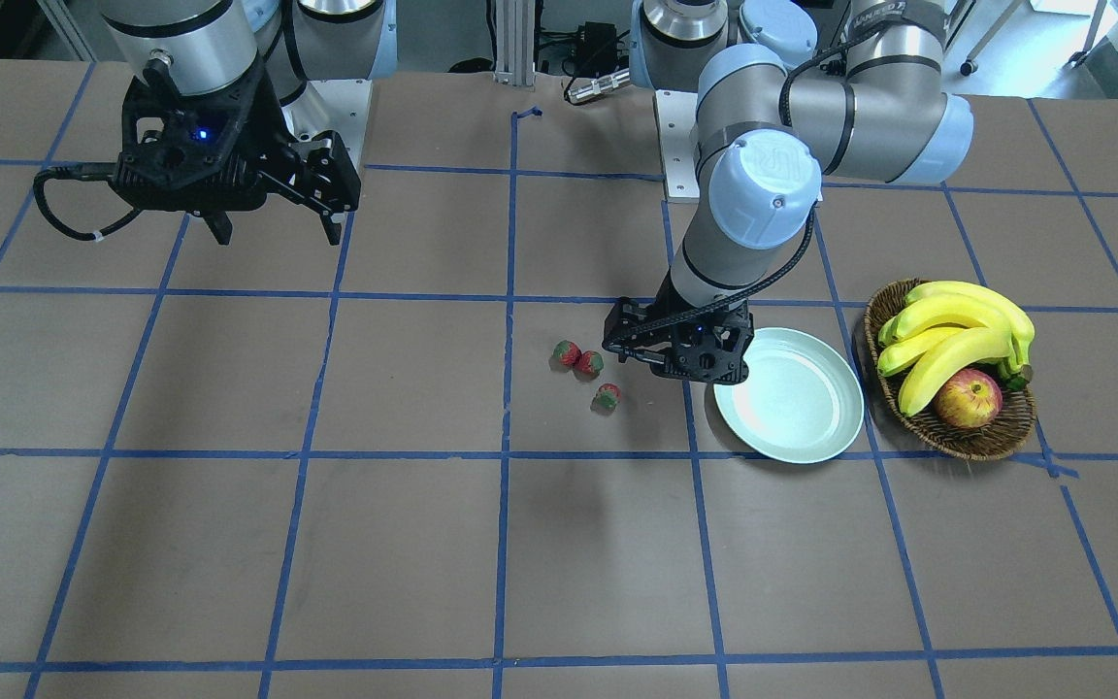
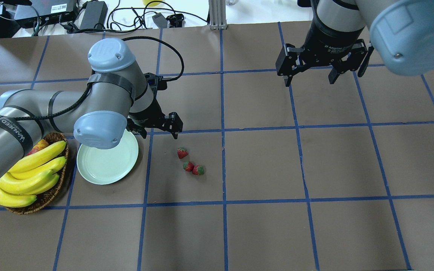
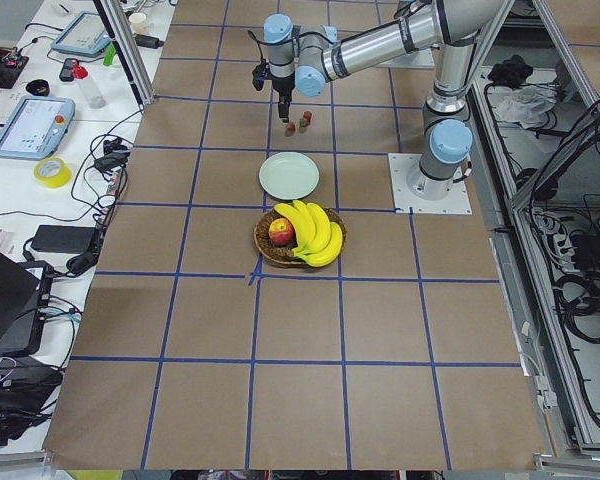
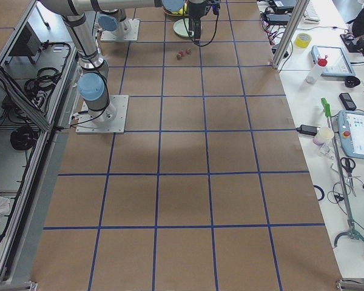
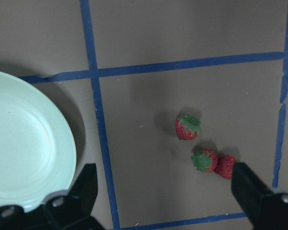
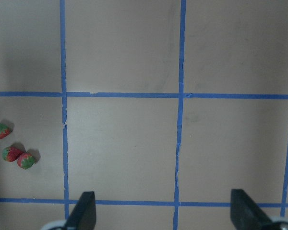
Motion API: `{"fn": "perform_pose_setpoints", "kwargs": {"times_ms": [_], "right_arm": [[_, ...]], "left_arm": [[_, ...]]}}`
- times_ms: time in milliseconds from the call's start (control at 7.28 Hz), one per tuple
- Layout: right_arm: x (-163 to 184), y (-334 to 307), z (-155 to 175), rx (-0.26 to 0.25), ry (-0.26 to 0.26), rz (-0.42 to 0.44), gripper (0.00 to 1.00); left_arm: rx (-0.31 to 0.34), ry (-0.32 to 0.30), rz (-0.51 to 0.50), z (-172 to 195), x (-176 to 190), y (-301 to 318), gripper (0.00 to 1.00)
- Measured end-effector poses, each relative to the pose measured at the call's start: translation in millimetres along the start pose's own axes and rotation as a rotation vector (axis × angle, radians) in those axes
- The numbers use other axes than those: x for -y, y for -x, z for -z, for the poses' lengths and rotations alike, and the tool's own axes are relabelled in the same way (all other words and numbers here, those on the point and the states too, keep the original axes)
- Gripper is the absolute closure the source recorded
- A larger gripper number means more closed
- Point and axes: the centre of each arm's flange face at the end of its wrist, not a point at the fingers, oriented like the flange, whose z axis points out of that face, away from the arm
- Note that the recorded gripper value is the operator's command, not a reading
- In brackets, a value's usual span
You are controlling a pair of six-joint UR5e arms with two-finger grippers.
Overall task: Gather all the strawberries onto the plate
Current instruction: 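Raise the right gripper away while the left gripper reaches toward the strawberries, then lower the left gripper and grasp one strawberry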
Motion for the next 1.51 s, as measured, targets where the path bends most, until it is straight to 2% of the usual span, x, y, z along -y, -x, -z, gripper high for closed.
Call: {"fn": "perform_pose_setpoints", "kwargs": {"times_ms": [275,824,961,1099,1236,1373,1511], "right_arm": [[-1.2,-0.5,2.5,-0.002,-0.025,0.006,0.00],[-1.9,-2.5,4.6,-0.006,-0.032,0.009,0.00],[-1.1,-4.1,6.0,-0.007,-0.036,0.006,0.00],[0.1,-5.8,8.2,-0.007,-0.042,0.002,0.00],[1.9,-9.7,10.3,-0.007,-0.047,-0.007,0.00],[4.0,-15.8,12.3,-0.006,-0.051,-0.019,0.00],[6.2,-20.4,14.6,-0.004,-0.056,-0.029,0.00]], "left_arm": [[0.000,0.004,-0.015,-22.0,5.7,-6.7,0.00],[-0.024,-0.006,-0.031,-62.7,22.4,-15.3,0.00],[-0.023,-0.001,-0.040,-70.2,22.9,-20.1,0.18],[-0.022,0.008,-0.045,-76.6,22.9,-22.5,0.52],[-0.019,0.016,-0.048,-80.8,22.5,-23.4,0.66],[-0.018,0.027,-0.049,-85.3,20.1,-23.5,0.89],[-0.016,0.042,-0.049,-91.9,15.2,-22.9,1.00]]}}
